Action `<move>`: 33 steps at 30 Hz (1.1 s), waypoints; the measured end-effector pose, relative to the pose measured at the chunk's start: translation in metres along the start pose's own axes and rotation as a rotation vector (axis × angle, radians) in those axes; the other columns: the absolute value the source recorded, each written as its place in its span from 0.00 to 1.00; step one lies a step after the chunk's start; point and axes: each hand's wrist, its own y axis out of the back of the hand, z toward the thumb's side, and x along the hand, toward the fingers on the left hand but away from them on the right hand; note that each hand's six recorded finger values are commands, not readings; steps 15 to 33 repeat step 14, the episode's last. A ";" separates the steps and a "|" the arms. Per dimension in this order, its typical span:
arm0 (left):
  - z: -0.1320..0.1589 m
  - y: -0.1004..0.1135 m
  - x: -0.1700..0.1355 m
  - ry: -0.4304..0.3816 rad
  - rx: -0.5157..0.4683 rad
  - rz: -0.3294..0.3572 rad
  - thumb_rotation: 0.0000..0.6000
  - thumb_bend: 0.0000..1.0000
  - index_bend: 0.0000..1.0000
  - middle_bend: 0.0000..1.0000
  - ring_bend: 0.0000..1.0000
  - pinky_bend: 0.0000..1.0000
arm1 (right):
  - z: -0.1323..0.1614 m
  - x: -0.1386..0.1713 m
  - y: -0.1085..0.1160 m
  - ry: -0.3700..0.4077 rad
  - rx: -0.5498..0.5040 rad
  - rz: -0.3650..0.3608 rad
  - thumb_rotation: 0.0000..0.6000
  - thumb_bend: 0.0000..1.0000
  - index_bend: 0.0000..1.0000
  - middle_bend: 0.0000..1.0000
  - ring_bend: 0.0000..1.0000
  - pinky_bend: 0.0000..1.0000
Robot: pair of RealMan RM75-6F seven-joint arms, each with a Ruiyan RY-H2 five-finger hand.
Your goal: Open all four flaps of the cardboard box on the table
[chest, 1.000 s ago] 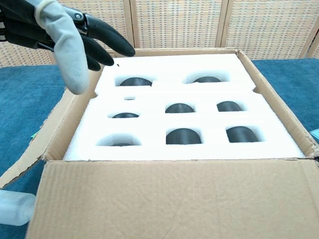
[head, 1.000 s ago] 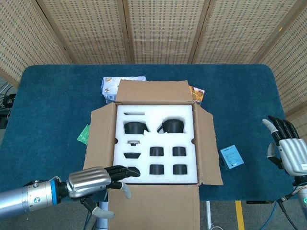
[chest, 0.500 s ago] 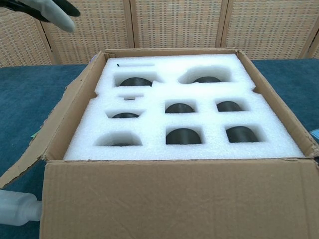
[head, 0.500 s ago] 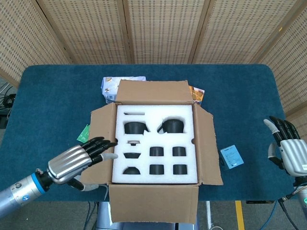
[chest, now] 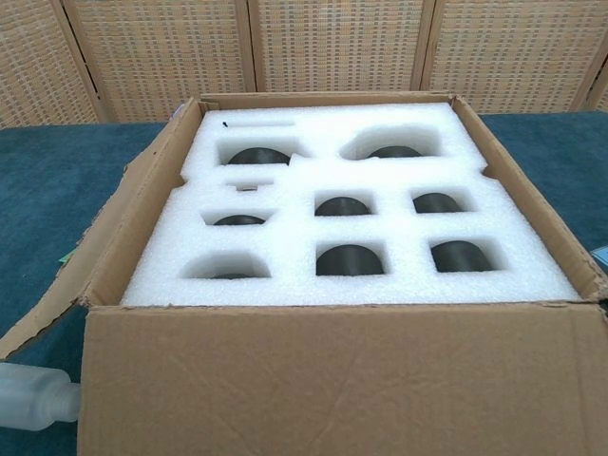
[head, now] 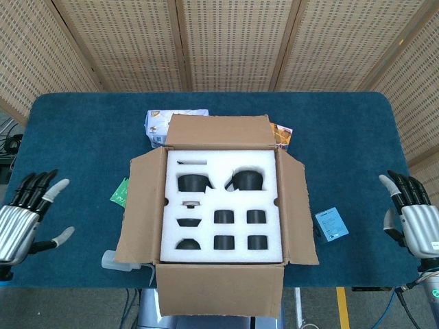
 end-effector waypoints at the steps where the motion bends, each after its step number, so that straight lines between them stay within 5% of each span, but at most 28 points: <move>1: -0.006 -0.002 -0.004 0.027 0.008 0.001 0.84 0.26 0.08 0.00 0.00 0.00 | 0.000 0.002 -0.001 0.000 0.008 -0.001 1.00 0.83 0.05 0.04 0.00 0.04; 10: -0.037 -0.027 -0.035 0.169 0.020 -0.024 0.84 0.26 0.08 0.00 0.00 0.00 | 0.003 0.013 -0.012 0.001 0.037 0.003 1.00 0.83 0.05 0.04 0.00 0.03; 33: -0.040 -0.029 -0.038 0.188 0.024 -0.010 0.84 0.26 0.08 0.00 0.00 0.00 | 0.003 0.015 -0.013 -0.008 0.032 -0.001 1.00 0.83 0.05 0.04 0.00 0.03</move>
